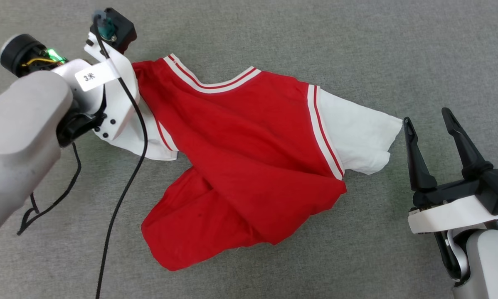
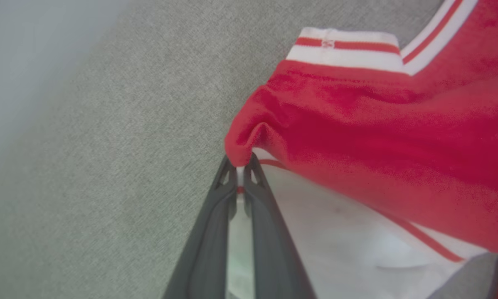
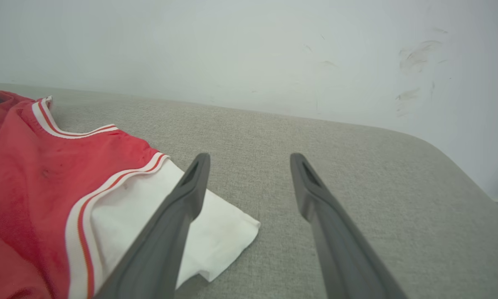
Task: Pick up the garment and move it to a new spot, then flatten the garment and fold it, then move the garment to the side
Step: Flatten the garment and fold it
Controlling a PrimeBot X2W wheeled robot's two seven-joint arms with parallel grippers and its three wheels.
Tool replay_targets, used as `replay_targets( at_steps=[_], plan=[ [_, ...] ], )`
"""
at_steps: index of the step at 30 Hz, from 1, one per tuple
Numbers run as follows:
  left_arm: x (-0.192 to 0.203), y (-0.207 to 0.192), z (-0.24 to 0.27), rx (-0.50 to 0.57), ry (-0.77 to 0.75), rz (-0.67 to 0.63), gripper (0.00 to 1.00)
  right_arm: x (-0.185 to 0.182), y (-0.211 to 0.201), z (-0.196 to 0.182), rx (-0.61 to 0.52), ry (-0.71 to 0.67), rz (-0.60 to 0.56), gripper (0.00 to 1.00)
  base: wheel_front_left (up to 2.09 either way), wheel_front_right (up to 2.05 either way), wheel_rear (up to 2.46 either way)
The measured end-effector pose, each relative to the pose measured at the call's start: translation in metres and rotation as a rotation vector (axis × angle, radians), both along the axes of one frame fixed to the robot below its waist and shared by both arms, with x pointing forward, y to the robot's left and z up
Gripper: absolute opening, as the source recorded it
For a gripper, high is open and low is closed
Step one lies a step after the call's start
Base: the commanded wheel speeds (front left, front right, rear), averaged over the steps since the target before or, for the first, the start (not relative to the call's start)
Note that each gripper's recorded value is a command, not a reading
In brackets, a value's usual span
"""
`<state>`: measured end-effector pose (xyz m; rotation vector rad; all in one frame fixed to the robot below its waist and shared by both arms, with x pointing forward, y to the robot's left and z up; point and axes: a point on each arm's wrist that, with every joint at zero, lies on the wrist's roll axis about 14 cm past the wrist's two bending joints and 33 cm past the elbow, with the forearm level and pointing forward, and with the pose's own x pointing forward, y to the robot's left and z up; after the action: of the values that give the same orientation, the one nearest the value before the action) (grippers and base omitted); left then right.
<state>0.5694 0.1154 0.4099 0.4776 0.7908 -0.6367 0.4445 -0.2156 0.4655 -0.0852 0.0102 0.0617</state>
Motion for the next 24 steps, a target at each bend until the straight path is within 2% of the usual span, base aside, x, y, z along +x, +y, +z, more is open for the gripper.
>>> replay_targets(
  at_steps=[5, 9, 10, 11, 17, 21, 24],
  plan=[
    [-0.003, -0.011, -0.026, -0.017, 0.041, -0.003, 0.00, 0.000, -0.005, -0.002, -0.012, 0.006, -0.013, 1.00, 0.00, 0.00, 0.00],
    [-0.003, -0.014, -0.027, -0.025, 0.025, -0.002, 0.00, 0.000, -0.005, 0.000, -0.013, -0.002, -0.013, 1.00, 0.00, 0.00, 0.00],
    [-0.002, -0.016, -0.024, -0.039, 0.007, -0.006, 0.36, 0.000, -0.004, 0.002, -0.012, -0.007, -0.012, 1.00, 0.00, 0.00, 0.00],
    [0.000, -0.019, -0.019, -0.059, -0.024, -0.013, 1.00, 0.000, -0.004, 0.005, -0.012, -0.014, -0.011, 1.00, 0.00, 0.00, 0.00],
    [0.009, -0.031, 0.037, -0.229, -0.310, -0.029, 1.00, -0.004, -0.009, 0.023, -0.014, -0.058, -0.019, 1.00, 0.00, 0.00, 0.00],
    [0.005, -0.020, 0.082, -0.340, -0.528, 0.029, 1.00, -0.006, -0.019, 0.038, -0.040, -0.080, -0.022, 1.00, 0.00, 0.00, 0.00],
    [-0.010, -0.006, 0.096, -0.377, -0.619, 0.082, 1.00, -0.004, -0.026, 0.053, -0.073, -0.097, -0.014, 1.00, 0.00, 0.00, 0.00]
  ],
)
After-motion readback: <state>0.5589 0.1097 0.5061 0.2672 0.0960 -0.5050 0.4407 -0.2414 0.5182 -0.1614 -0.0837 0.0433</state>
